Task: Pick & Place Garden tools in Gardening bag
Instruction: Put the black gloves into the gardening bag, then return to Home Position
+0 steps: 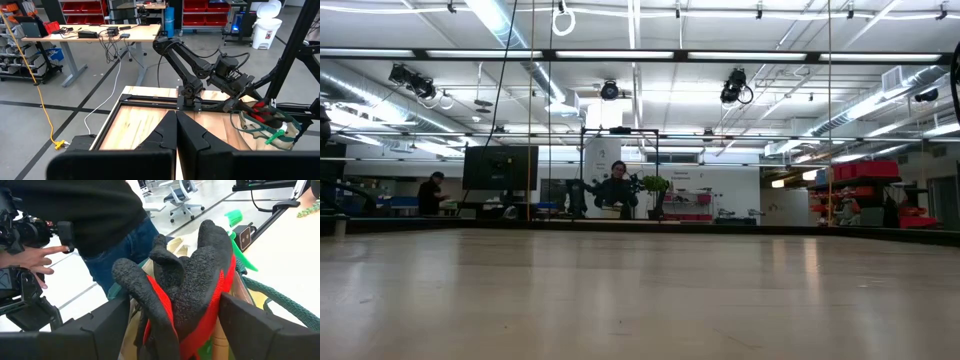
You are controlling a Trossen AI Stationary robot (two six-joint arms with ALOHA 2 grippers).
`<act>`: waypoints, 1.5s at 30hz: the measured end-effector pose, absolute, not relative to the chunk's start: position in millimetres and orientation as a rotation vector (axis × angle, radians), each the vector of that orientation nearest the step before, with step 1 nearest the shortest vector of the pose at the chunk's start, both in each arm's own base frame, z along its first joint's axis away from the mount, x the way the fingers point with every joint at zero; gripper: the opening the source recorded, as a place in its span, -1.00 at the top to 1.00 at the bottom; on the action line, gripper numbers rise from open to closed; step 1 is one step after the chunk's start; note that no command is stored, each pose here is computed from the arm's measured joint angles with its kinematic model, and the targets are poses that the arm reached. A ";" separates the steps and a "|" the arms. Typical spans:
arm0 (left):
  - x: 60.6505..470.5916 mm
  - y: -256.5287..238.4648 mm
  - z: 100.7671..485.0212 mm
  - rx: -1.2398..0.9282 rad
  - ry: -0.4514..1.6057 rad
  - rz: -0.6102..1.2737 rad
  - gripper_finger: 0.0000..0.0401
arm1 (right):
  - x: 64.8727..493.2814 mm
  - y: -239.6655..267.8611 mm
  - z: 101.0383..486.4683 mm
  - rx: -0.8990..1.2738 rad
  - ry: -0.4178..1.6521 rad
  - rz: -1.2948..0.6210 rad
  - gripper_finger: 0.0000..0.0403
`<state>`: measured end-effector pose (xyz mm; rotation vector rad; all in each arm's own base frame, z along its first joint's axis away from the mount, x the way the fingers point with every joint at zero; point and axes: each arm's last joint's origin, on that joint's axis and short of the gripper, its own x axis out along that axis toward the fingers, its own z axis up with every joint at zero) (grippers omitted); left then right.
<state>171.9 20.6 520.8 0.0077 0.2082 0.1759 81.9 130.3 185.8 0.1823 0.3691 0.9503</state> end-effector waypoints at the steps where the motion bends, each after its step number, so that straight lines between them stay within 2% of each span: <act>1: 171.9 20.6 520.8 0.007 0.208 0.176 0.99 | 81.9 130.3 185.8 0.182 0.369 0.950 -0.49; 22: 172.0 20.6 520.6 0.007 0.211 0.176 0.99 | 84.7 134.9 212.7 0.216 0.245 0.977 -0.49; 32: 171.6 20.5 518.5 0.005 0.233 0.175 0.99 | 88.1 135.3 228.2 0.195 0.177 0.921 -0.47; 37: 171.6 20.5 518.5 0.005 0.232 0.176 0.99 | 90.8 135.1 240.0 0.204 0.149 0.910 -0.33; 45: 171.7 20.1 518.6 -0.011 0.230 0.163 0.99 | 96.3 132.7 263.5 0.162 0.158 0.873 0.04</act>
